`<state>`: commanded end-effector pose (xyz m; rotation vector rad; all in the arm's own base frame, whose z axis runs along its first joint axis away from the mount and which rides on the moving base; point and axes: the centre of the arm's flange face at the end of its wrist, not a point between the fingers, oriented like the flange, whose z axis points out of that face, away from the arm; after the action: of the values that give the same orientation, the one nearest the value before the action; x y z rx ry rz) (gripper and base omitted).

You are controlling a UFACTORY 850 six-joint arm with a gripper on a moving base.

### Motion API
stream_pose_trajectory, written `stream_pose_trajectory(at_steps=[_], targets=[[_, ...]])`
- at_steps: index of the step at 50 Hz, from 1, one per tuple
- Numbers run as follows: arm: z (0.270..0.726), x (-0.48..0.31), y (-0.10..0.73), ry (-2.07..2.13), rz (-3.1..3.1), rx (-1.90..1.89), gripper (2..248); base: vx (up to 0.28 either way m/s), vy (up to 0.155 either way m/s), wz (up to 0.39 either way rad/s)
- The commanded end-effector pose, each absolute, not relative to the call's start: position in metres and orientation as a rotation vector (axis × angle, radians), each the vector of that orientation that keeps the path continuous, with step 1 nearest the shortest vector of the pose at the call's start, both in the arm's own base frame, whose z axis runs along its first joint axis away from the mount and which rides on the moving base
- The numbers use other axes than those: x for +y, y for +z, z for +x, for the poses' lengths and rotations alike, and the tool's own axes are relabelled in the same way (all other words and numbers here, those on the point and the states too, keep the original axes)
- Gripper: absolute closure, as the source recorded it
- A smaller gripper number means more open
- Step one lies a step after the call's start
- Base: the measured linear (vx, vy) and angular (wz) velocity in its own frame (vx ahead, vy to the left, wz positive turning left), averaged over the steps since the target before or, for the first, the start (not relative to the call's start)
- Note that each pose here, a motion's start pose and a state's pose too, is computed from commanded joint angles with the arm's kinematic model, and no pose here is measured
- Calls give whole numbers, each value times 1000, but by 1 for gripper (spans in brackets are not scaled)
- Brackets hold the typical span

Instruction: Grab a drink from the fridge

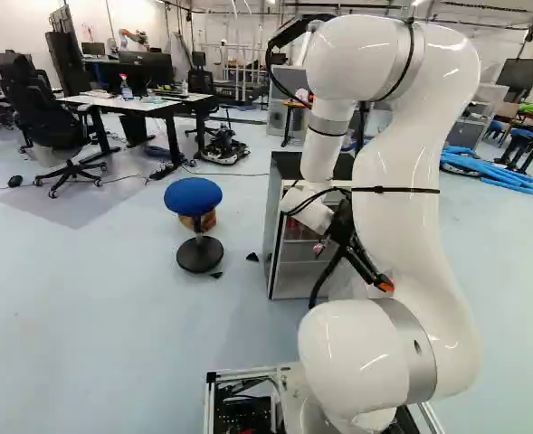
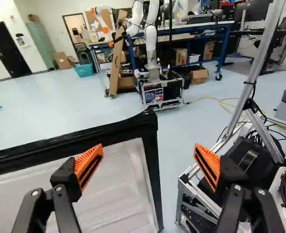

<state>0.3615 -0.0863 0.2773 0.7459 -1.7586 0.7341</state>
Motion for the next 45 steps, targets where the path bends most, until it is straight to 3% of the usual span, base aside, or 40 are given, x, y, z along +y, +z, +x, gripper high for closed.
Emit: stream_pose_trajectory(at_steps=[45], targets=[[434,-168,306,631,412,-2013,3,0,0,0]])
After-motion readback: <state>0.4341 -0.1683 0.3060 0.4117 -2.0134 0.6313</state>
